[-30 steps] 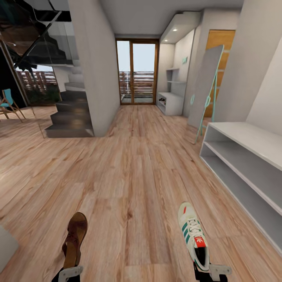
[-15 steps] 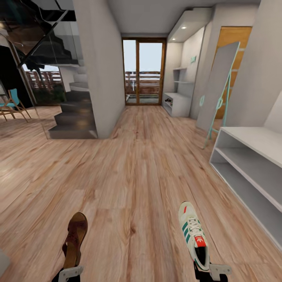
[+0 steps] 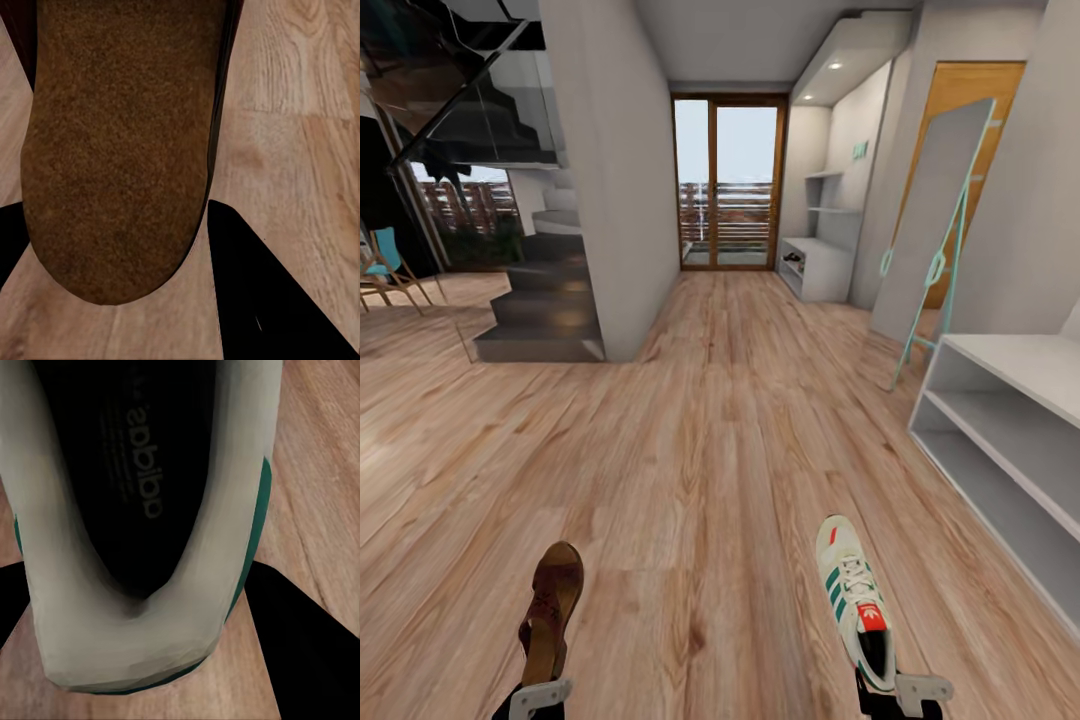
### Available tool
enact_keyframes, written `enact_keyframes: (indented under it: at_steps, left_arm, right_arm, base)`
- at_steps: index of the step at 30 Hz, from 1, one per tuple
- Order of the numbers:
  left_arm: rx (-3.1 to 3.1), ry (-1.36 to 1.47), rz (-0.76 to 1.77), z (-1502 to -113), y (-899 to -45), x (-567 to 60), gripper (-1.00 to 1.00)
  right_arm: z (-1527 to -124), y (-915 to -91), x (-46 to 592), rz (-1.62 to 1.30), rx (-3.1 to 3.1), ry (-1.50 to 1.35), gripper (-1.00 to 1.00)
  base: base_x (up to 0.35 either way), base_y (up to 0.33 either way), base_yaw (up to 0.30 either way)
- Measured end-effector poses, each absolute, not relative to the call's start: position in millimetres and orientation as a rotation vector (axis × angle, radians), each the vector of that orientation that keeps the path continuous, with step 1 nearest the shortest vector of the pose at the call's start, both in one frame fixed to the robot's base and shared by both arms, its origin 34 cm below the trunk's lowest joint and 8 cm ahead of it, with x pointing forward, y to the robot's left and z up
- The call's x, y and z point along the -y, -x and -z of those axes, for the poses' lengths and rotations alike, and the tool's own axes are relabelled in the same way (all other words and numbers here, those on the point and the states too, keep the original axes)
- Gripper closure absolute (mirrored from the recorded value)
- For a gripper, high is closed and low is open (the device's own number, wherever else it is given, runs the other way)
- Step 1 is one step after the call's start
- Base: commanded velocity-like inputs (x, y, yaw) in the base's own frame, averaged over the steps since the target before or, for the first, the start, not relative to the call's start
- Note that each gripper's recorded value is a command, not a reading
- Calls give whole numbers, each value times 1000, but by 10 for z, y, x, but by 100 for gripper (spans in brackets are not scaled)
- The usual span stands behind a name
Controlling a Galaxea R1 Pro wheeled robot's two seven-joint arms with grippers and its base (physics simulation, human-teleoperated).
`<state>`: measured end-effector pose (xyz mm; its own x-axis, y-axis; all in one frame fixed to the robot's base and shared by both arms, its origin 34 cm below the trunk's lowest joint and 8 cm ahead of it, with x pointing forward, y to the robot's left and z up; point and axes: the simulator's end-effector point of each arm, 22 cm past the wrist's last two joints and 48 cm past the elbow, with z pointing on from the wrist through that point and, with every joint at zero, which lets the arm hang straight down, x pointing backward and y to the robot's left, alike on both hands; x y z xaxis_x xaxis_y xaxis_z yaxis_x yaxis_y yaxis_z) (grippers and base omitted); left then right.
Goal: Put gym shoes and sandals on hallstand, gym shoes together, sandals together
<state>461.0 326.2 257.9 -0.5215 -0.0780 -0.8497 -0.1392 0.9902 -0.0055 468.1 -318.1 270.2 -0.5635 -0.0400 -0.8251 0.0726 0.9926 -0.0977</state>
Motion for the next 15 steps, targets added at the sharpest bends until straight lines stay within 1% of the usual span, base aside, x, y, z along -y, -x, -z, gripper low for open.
enact_keyframes:
  at_steps: [15]
  left_arm:
    - [-2123,151,-76,-2575,-4605,-3260,100]
  right_arm:
    - [-2697,-4673,3204,152,-2166,-18,100]
  base:
    - [338,0,0]
